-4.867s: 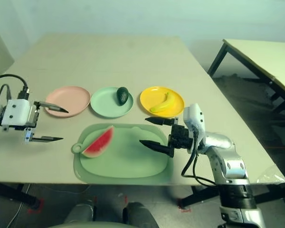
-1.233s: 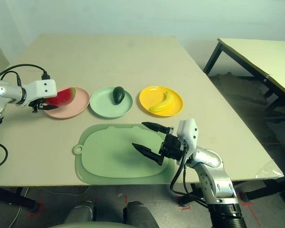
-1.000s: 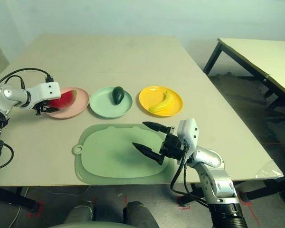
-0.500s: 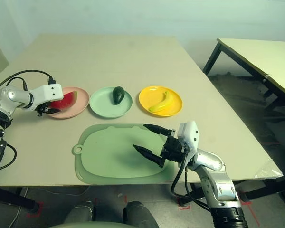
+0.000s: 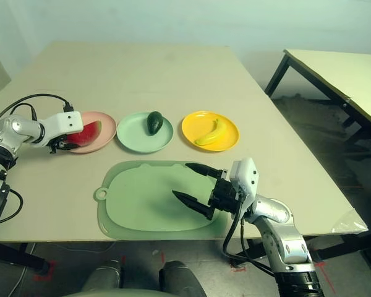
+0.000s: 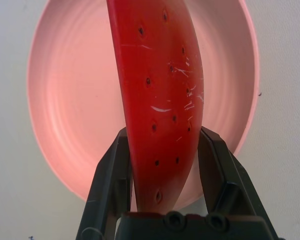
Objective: Place the fruits into color-matched plates.
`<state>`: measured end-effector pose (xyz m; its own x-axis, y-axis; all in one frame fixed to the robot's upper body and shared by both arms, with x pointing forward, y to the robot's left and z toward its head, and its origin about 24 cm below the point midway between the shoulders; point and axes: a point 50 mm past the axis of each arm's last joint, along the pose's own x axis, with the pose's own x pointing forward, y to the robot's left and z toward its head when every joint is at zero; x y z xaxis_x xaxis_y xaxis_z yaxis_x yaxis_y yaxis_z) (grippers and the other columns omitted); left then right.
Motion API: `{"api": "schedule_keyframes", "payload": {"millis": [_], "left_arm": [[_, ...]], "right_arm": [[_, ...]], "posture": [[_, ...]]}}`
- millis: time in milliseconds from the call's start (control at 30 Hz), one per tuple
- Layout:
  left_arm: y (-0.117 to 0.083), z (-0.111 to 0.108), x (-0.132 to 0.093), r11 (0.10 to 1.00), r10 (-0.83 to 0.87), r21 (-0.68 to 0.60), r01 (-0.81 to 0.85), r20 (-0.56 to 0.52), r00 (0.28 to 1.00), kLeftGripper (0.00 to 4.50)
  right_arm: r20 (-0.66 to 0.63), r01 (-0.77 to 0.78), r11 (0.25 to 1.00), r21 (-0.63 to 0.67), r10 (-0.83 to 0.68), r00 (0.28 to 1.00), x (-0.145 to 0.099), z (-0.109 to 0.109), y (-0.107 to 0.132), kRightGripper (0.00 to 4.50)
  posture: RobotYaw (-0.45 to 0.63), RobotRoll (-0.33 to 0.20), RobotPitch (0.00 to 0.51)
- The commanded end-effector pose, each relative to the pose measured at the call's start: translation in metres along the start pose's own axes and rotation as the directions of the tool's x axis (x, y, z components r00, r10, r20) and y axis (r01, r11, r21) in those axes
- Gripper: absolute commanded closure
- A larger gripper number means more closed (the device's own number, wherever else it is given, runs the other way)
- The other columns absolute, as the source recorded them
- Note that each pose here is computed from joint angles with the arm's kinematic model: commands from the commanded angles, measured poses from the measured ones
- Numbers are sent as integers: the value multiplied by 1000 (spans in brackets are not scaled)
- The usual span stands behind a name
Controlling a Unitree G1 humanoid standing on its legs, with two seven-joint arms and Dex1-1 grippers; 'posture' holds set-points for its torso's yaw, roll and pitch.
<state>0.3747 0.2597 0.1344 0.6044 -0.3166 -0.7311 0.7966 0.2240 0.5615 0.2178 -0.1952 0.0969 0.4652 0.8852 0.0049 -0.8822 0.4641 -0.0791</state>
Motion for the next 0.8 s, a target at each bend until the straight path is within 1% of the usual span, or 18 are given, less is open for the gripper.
{"api": "schedule_keyframes", "payload": {"millis": [33, 200, 233, 300, 333, 400, 433, 800], "left_arm": [[-6, -2, 5, 1000, -20, -4, 20, -3, 1000, 2592], [-8, -2, 7, 1000, -22, -1, 22, -9, 1000, 2592], [-8, -2, 7, 1000, -22, 0, 22, -10, 1000, 1854], [-8, -2, 8, 1000, -21, 2, 21, -11, 1000, 1285], [-8, -1, 8, 1000, -20, 2, 20, -10, 1000, 851], [-7, 0, 8, 1000, -16, 4, 16, -11, 1000, 184], [-7, 0, 8, 1000, -14, 5, 14, -11, 1000, 68], [0, 4, 4, 1000, 7, 11, -7, -4, 1000, 68]], "right_arm": [[-10, -12, 1000, 6, 12, 1000, 1, 1, 5, 0], [-14, -9, 1000, 10, 9, 1000, 0, 1, 6, 0], [-15, -8, 1000, 10, 9, 1000, 0, 1, 6, 0], [-16, -7, 1000, 11, 7, 1000, 0, 1, 6, 0], [-17, -6, 1000, 11, 6, 1000, -1, 1, 6, 0], [-17, -4, 1000, 12, 4, 1000, -1, 1, 6, 0], [-17, -3, 1000, 12, 3, 1000, 0, 1, 7, 0], [-12, -7, 1000, 16, 8, 1000, 4, -1, 9, 0]], "posture": [[-59, 0, 76], [-65, 0, 80], [-65, 0, 80], [-67, 0, 79], [-67, 0, 79], [-67, 0, 79], [-68, 0, 77], [-66, 0, 70]]}}
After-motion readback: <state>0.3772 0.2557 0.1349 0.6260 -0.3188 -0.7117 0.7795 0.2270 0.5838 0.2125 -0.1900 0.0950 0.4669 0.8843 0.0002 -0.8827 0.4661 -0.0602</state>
